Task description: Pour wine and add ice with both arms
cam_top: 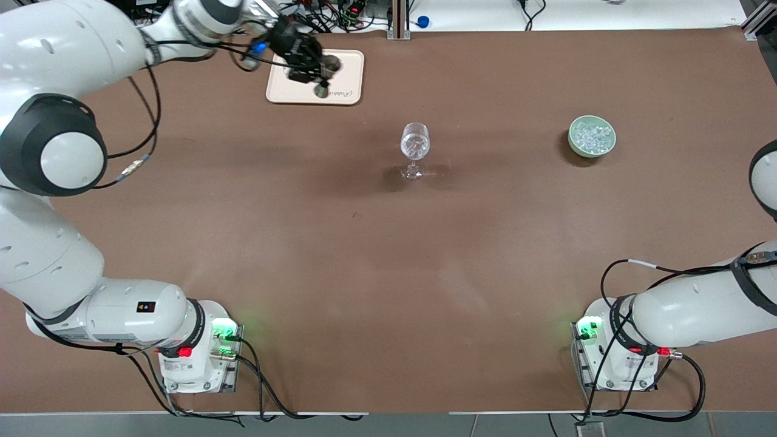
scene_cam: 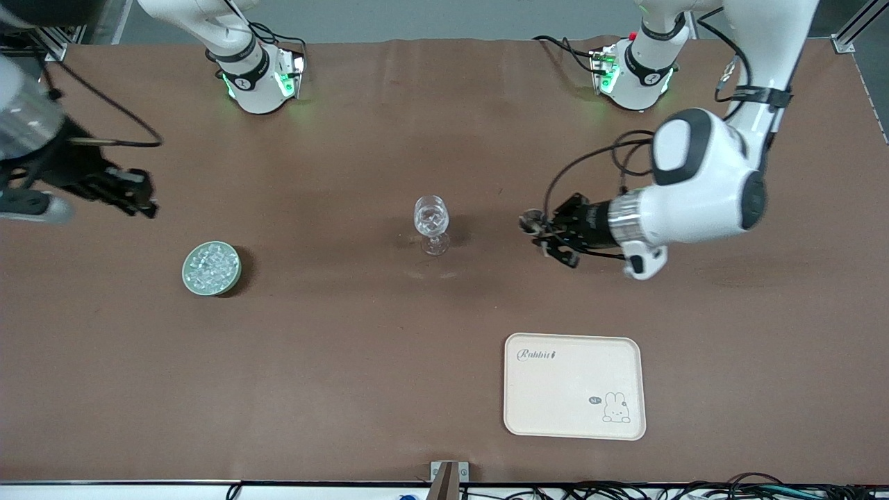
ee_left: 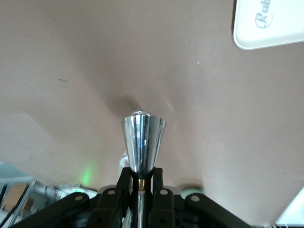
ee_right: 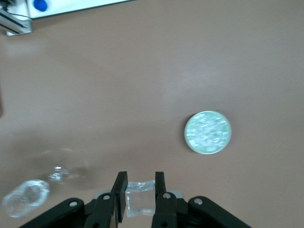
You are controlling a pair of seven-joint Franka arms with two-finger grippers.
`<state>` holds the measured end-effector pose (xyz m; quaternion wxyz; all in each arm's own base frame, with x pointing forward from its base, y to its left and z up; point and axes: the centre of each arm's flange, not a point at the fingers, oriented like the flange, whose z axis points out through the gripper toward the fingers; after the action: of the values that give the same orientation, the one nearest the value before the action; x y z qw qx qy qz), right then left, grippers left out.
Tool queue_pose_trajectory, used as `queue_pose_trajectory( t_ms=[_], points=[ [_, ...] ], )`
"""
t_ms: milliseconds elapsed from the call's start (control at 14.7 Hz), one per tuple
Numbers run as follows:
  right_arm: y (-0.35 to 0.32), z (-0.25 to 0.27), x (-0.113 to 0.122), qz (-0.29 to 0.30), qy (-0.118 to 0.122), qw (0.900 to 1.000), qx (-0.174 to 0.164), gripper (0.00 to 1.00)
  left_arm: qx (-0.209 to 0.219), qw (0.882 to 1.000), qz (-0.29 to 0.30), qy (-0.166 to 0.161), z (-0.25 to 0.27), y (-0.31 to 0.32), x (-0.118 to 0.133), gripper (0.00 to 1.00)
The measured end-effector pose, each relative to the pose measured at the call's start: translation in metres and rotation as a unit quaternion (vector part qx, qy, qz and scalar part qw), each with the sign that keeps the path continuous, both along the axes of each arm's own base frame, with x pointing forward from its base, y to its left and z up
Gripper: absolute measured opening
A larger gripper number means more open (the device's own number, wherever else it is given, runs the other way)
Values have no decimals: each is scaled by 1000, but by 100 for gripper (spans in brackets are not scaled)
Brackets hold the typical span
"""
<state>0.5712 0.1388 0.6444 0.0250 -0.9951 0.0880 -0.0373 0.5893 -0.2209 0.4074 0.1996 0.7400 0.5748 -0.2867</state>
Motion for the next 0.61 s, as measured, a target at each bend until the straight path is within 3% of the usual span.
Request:
queue_pose_trajectory(
  t_ms=[272, 613],
  points=[
    [136, -43, -16, -48, 2, 999, 14, 27, -64, 998, 9, -11, -11, 120, 17, 22],
    [259, -125, -38, -80, 18, 997, 12, 27, -139, 989, 44, -24, -63, 242, 15, 22]
  ],
)
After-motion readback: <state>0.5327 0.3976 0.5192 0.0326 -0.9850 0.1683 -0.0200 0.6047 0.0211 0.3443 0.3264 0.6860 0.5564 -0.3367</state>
